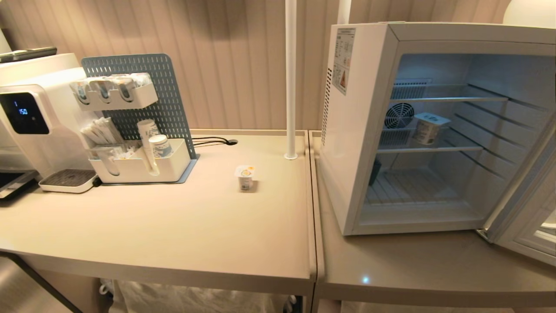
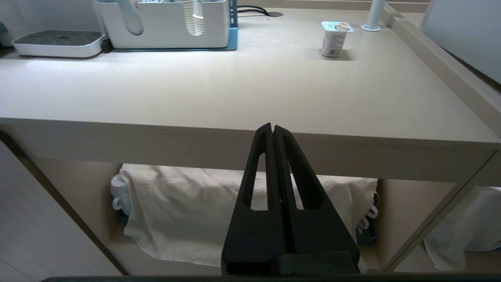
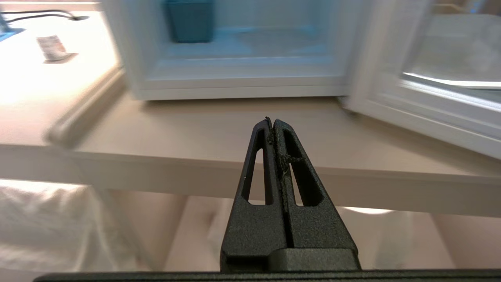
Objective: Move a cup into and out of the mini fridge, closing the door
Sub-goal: Put the yoghurt in the freezer
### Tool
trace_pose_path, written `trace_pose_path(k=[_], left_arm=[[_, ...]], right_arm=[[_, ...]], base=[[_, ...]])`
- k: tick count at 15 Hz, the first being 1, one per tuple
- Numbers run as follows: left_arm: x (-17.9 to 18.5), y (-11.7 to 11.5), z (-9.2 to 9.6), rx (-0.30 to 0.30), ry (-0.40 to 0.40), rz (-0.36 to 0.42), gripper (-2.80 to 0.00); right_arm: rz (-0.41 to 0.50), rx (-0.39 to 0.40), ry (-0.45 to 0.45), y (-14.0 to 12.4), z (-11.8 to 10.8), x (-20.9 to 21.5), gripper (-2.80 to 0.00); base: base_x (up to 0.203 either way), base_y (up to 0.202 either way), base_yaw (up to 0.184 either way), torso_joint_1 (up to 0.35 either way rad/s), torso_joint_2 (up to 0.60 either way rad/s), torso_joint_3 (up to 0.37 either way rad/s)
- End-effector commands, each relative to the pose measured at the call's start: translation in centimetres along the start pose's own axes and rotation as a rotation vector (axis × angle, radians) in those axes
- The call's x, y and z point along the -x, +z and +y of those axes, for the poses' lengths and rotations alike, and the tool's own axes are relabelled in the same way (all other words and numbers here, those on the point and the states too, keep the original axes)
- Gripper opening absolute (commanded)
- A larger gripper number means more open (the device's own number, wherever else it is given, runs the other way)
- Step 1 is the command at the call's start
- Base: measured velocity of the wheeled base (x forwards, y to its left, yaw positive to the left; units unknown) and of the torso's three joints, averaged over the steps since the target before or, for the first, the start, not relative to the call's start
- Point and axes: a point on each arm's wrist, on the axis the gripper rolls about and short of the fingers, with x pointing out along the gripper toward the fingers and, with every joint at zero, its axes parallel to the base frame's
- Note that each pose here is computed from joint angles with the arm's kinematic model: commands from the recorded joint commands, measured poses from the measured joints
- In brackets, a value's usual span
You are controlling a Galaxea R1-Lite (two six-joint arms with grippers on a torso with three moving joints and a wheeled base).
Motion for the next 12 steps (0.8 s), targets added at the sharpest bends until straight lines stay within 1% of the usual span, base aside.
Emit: trace_pose_path(k=[1,12], left_arm=[[-0.01,-0.01,0.00,0.000,-0.001,0.002,-2.80],[-0.01,0.00,0.00,-0.001,-0.001,0.002,-2.80]], right_arm=[[0.003,0.001,0.001,0.02,0.00,-0.01,-2.80],[0.003,0.001,0.001,0.02,0.00,-0.01,-2.80]], base=[[0.000,0.191,0.001,0.001,0.00,0.002],[0.000,0.192,0.001,0.003,0.00,0.003]])
